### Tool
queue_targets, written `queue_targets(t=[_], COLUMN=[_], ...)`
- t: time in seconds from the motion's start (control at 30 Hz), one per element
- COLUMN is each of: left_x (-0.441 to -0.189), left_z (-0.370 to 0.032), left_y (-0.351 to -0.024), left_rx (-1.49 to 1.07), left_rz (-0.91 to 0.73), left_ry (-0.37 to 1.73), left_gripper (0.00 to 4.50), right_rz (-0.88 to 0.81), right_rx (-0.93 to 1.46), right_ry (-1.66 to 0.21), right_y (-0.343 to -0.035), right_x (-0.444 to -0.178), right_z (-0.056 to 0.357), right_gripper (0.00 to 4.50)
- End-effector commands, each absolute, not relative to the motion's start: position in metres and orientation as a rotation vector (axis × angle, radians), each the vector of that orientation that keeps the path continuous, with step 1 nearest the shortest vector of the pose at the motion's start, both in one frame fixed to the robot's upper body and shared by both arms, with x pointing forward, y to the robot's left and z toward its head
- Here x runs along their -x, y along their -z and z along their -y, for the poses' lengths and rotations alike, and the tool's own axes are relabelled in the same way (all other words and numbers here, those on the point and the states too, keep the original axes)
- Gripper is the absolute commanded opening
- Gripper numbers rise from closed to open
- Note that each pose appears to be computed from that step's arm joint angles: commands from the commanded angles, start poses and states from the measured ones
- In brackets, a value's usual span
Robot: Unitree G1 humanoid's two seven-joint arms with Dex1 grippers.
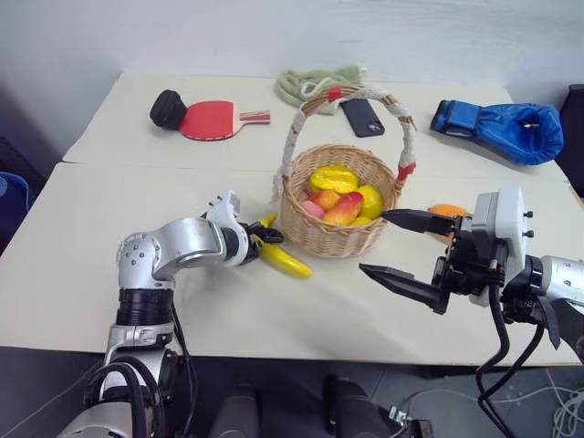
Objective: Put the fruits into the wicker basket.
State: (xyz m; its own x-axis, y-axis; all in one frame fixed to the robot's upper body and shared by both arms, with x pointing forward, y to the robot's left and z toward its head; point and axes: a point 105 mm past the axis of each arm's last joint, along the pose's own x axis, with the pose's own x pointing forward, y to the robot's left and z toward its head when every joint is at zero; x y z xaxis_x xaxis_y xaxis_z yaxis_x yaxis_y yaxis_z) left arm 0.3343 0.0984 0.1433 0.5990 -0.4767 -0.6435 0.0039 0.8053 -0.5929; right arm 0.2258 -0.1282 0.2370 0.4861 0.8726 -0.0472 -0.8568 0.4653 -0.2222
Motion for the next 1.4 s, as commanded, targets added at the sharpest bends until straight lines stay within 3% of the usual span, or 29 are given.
queue_targets(t=[0.03,0.17,0.3,0.4,0.63,0.87,1.1,1.3,1.4], left_x=[-0.336,-0.338,-0.338,-0.337,-0.31,-0.289,-0.316,-0.37,-0.381], left_z=[-0.102,-0.104,-0.123,-0.147,-0.173,-0.135,-0.074,-0.046,-0.035], left_y=[-0.138,-0.139,-0.137,-0.146,-0.217,-0.261,-0.274,-0.282,-0.282], left_rx=[0.595,0.609,0.596,0.511,0.27,0.128,0.08,0.201,0.289], left_rz=[-0.932,-0.939,-0.934,-0.889,-0.801,-0.716,-0.653,-0.576,-0.581], left_ry=[0.257,0.23,0.175,0.226,0.627,0.981,1.103,0.926,0.873], left_gripper=[2.64,1.36,0.79,0.74,0.74,0.74,0.74,0.74,0.74], right_rz=[0.139,0.14,0.141,0.135,0.122,0.11,0.114,0.114,0.118], right_rx=[0.247,0.248,0.253,0.254,0.259,0.263,0.271,0.275,0.271], right_ry=[-1.051,-1.051,-1.062,-1.08,-1.104,-1.13,-1.126,-1.094,-1.075], right_y=[-0.248,-0.249,-0.252,-0.252,-0.254,-0.256,-0.258,-0.256,-0.256], right_x=[-0.218,-0.216,-0.216,-0.217,-0.223,-0.226,-0.225,-0.22,-0.218], right_z=[0.128,0.129,0.129,0.129,0.131,0.131,0.132,0.135,0.136], right_gripper=[4.5,4.5,4.5,4.5,4.5,4.5,4.5,4.5,4.5])
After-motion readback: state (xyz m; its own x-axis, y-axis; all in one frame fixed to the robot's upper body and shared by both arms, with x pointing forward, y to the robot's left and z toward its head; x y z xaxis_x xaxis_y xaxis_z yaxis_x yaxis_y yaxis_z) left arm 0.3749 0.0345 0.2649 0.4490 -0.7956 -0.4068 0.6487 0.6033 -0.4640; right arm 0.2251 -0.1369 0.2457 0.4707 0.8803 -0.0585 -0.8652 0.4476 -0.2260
